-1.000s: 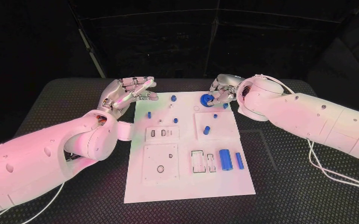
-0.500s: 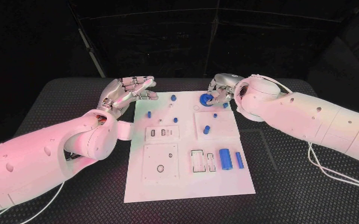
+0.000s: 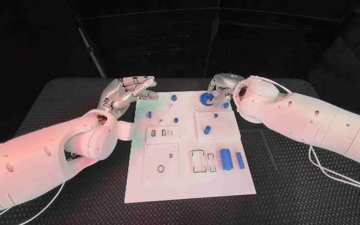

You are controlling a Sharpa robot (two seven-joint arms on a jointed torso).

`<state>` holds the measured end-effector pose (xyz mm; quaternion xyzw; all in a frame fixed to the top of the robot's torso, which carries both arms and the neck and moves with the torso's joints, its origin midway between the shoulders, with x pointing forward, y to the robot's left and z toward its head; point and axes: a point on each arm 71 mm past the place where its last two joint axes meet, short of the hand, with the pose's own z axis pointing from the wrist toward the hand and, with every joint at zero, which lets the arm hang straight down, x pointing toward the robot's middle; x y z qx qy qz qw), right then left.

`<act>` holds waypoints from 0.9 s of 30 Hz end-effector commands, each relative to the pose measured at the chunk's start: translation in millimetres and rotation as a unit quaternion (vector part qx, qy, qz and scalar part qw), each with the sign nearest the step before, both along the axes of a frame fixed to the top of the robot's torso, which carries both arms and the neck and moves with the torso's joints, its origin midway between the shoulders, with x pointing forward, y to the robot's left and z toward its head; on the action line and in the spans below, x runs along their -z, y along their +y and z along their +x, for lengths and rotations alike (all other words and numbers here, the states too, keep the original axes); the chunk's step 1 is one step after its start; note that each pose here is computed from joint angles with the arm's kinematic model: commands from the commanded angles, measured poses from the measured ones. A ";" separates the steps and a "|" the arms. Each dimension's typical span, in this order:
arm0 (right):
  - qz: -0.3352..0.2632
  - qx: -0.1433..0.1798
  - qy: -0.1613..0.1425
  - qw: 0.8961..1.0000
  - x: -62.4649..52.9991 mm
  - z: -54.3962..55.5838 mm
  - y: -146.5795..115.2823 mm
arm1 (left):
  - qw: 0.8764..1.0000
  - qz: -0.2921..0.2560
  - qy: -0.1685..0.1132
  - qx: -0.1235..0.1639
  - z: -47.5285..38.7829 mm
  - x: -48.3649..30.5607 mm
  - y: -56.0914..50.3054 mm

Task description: Assemble the parts on the task board

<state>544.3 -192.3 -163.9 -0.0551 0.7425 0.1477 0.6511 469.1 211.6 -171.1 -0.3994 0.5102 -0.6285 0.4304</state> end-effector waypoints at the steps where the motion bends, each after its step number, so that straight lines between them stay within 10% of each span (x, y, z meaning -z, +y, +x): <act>1: -0.004 -0.003 -0.016 1.000 0.6 -2.6 2.4 | 1.000 -0.002 -0.003 0.007 -0.5 -1.5 -1.7; 27: 0.050 -0.086 -0.075 0.992 -24.4 -35.4 82.7 | 1.000 -0.001 -0.003 0.008 -1.7 -2.2 1.6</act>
